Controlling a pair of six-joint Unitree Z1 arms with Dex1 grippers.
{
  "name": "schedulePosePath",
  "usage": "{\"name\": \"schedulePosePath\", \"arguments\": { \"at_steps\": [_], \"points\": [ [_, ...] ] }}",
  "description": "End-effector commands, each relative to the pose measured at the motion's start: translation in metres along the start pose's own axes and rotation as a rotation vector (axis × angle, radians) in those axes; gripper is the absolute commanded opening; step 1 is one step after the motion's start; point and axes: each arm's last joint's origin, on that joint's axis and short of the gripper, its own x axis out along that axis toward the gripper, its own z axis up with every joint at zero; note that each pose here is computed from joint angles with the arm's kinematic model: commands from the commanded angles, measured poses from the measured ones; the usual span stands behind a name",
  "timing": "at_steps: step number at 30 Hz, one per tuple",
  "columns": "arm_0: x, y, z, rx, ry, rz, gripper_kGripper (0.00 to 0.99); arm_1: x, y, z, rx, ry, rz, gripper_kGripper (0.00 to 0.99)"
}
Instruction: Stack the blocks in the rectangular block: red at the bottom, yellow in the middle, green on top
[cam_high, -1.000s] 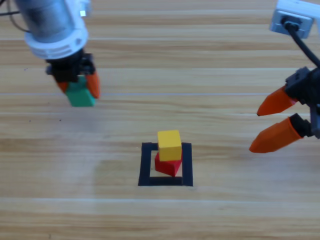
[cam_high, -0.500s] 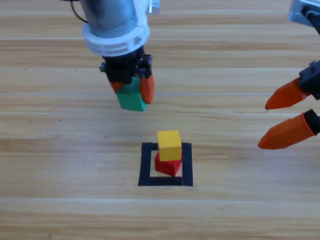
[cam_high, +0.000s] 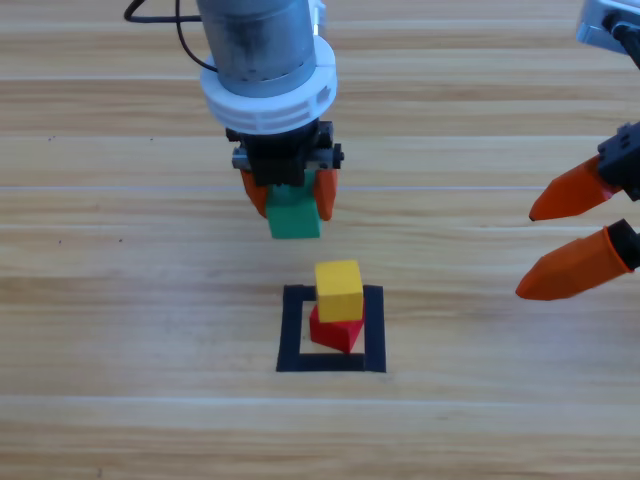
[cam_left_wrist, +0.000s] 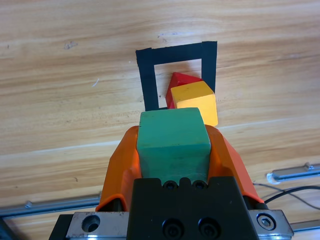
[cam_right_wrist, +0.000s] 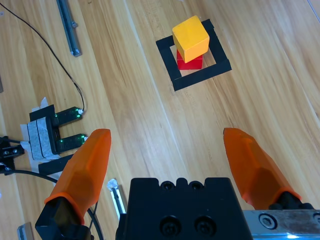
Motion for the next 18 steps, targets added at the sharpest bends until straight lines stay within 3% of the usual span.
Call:
{"name": "schedulePosePath", "arguments": {
  "at_steps": [1, 7, 18],
  "points": [
    [0.017, -0.010, -0.005, -0.073, 0.021, 0.043, 0.026, -0.003, -0.001, -0.013, 0.034, 0.016, 0.017, 0.990],
    [0.024, -0.019, -0.010, -0.105, 0.023, 0.057, 0.028, -0.003, 0.000, -0.013, 0.034, 0.014, 0.020, 0.990],
    [0.049, -0.040, -0.013, -0.010, 0.026, 0.098, 0.043, -0.003, 0.001, -0.014, 0.034, 0.013, 0.023, 0.990]
  ]
}}
